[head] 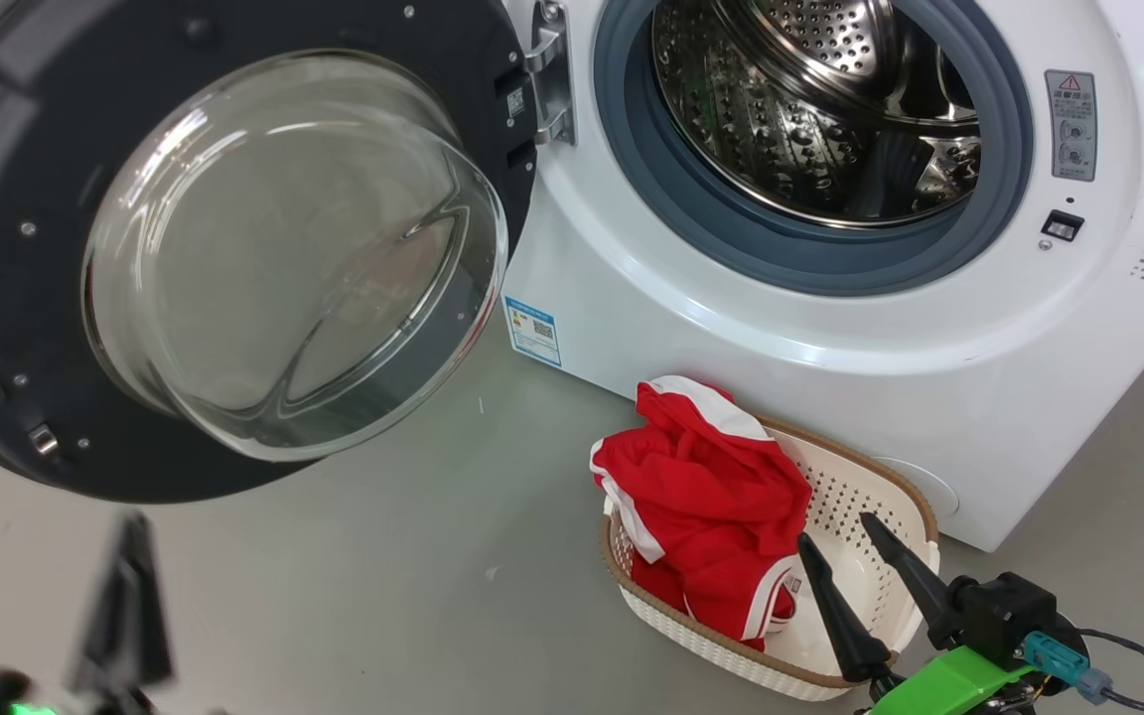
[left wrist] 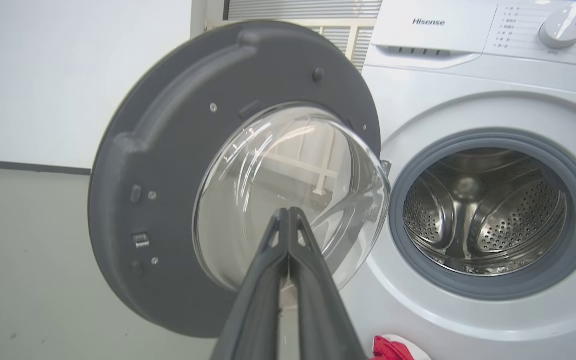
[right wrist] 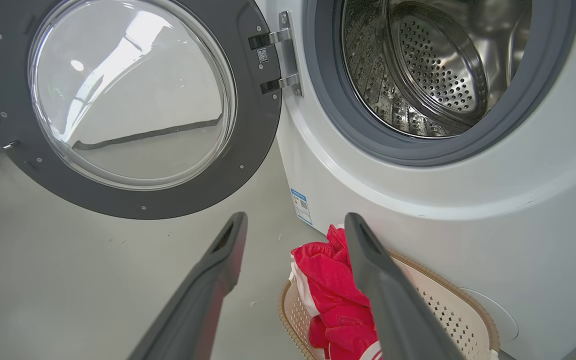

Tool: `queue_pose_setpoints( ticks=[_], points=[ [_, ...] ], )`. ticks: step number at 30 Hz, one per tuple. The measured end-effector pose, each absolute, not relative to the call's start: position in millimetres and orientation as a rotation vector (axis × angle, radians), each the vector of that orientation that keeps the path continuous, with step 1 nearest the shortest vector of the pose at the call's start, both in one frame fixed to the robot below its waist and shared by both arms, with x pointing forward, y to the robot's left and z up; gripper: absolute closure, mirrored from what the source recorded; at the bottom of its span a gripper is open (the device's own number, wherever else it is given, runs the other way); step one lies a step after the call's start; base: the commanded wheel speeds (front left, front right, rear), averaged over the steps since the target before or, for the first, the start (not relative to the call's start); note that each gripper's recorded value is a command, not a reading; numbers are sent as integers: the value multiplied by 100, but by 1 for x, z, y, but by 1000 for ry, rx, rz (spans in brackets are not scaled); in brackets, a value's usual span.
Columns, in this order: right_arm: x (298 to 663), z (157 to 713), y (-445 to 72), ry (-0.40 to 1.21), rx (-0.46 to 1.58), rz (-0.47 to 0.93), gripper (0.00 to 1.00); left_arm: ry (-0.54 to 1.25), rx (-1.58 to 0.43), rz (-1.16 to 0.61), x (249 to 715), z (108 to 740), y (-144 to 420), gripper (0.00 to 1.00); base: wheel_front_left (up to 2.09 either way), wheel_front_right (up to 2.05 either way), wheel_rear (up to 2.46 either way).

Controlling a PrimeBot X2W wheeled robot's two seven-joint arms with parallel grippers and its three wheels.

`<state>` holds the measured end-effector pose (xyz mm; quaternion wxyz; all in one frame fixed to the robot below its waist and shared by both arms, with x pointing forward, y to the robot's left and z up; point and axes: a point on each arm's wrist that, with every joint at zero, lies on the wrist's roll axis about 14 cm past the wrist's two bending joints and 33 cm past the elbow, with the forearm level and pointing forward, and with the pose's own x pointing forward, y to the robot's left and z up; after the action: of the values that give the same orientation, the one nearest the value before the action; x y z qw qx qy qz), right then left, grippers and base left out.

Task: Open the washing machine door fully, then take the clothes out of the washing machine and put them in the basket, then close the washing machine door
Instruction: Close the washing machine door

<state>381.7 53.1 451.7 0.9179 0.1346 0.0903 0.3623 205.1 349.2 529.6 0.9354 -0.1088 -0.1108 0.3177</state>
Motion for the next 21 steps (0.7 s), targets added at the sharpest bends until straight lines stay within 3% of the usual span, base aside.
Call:
queue_pose_setpoints(
  ticks=[13,21],
  points=[
    [386,445,43,200,307,689,0,-745,53,632,209,722,426,100,0,0,0],
    [390,439,36,207,312,662,0,-781,28,670,214,760,483,100,0,0,0]
  ],
)
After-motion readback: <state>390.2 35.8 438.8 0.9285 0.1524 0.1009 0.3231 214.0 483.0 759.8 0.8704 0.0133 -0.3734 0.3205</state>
